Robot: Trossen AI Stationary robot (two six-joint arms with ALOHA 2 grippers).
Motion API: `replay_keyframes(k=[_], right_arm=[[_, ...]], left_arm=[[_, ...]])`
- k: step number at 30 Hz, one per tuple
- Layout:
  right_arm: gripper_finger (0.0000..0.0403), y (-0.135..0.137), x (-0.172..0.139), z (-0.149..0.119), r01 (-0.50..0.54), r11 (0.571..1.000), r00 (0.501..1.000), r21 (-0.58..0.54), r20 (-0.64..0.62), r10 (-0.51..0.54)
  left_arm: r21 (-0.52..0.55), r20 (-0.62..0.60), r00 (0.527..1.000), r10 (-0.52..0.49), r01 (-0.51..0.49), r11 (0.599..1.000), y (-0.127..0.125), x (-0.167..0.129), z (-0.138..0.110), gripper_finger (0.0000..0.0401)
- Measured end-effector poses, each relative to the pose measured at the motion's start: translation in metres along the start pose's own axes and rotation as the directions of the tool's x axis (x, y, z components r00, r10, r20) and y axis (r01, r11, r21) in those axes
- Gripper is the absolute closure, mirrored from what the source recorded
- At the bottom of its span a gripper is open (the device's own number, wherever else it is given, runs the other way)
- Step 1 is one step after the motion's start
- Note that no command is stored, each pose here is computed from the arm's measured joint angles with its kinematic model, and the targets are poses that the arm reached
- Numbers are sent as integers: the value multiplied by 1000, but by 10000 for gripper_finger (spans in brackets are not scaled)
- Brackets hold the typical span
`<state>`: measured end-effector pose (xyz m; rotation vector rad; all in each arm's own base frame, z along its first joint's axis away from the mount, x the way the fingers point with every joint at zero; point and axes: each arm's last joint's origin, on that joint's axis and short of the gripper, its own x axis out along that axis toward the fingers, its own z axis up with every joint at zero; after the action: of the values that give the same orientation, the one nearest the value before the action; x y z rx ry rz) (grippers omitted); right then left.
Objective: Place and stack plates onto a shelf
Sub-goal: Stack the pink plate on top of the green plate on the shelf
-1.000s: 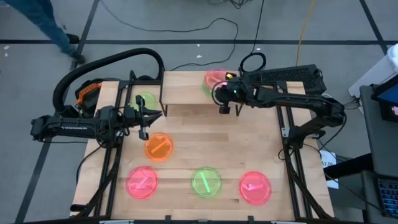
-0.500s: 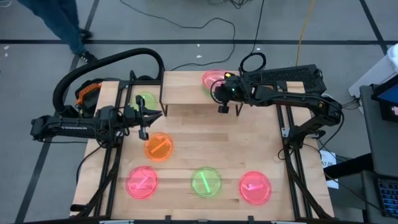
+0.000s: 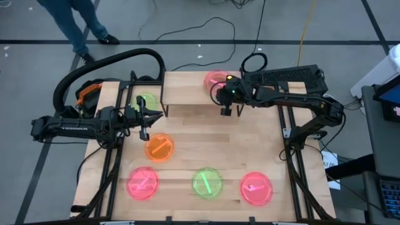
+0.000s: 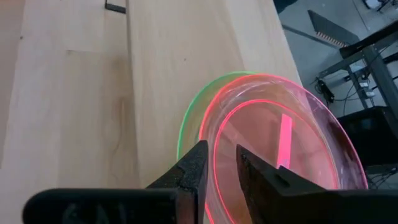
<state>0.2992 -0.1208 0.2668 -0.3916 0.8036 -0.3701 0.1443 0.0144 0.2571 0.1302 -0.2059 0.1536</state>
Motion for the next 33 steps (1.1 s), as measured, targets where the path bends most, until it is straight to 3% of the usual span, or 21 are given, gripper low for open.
replay_keyframes(k=[11, 15, 17, 20, 23, 28, 33], right_arm=[[332, 12, -9, 9, -24, 999, 999, -21, 41, 25], [332, 11, -37, 19, -18, 1000, 991, 21, 135, 15], [332, 8, -57, 23, -63, 996, 976, 68, 214, 47], [332, 5, -90, 25, -142, 984, 933, 106, 347, 97], [332, 6, -122, 12, -161, 977, 887, 137, 454, 83], [332, 17, -161, -31, -172, 966, 791, 191, 612, 20], [332, 33, -175, -79, -197, 946, 657, 256, 751, -66]], left_arm=[[-1, 0, 1000, 0, 0, 1000, 0, 0, 0, 352], [-1, 1, 1000, 0, 0, 1000, 0, 0, 0, 352], [-1, 0, 1000, 0, 0, 1000, 0, 0, 0, 352], [0, 0, 1000, 0, 0, 1000, 0, 0, 0, 352], [0, 0, 1000, 0, 0, 1000, 0, 0, 0, 352], [0, 0, 1000, 0, 0, 1000, 0, 0, 0, 352], [0, 1, 1000, 0, 0, 1000, 0, 0, 0, 352]])
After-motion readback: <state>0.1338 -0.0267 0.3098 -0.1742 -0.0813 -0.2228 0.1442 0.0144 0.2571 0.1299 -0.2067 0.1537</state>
